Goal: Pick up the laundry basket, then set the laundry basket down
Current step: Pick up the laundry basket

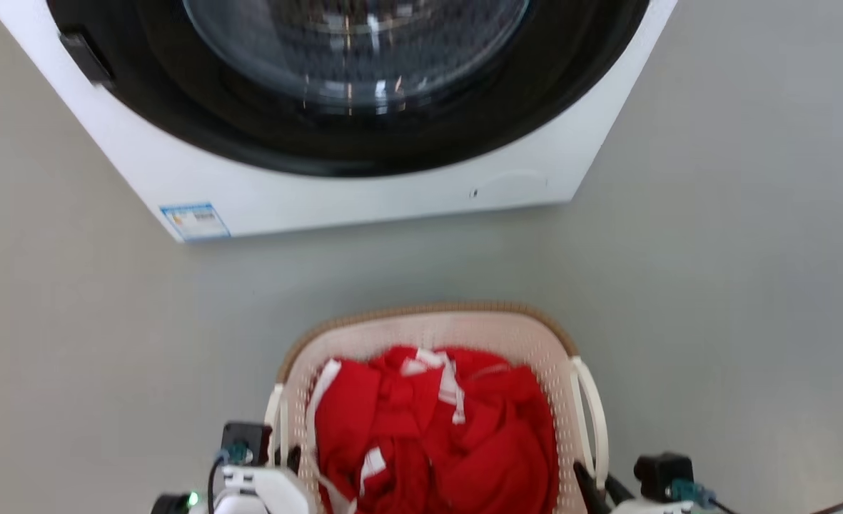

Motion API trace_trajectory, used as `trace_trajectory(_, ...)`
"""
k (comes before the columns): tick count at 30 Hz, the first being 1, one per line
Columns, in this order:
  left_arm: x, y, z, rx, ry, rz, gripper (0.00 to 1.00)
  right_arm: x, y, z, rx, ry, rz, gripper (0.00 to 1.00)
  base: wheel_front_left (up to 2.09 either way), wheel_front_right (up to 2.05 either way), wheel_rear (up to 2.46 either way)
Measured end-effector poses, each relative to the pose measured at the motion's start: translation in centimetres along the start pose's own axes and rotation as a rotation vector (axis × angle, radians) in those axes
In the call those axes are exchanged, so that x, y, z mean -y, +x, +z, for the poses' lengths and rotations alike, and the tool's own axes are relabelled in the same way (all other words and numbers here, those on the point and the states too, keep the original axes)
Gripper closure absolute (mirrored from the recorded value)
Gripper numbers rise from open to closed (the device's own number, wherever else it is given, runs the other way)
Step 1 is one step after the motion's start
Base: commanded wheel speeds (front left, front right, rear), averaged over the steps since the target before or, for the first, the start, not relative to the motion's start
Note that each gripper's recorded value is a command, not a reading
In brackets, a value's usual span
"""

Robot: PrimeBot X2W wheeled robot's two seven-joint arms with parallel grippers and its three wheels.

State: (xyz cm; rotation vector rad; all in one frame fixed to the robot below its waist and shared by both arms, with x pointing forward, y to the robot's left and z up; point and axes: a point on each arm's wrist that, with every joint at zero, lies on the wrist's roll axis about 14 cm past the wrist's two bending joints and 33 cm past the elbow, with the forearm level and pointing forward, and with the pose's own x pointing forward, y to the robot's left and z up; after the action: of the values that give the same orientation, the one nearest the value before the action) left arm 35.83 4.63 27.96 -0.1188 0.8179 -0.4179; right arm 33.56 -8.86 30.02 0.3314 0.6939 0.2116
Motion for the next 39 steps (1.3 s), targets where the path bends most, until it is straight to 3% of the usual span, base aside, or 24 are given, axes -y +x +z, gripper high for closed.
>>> trace_trajectory(15, 2.9, -5.9, -3.5, -0.053, 0.012, -0.012, 1.0, -2.1, -5.5, -2.3, 0.029, 0.025, 0.021, 1.0, 0.0, 0.0, 0.0)
trace_trajectory(39, 4.4, -6.7, -3.6, -0.076, 0.044, -0.041, 1.0, -2.1, -6.5, -2.3, 0.043, 0.033, 0.016, 1.0, 0.0, 0.0, 0.0)
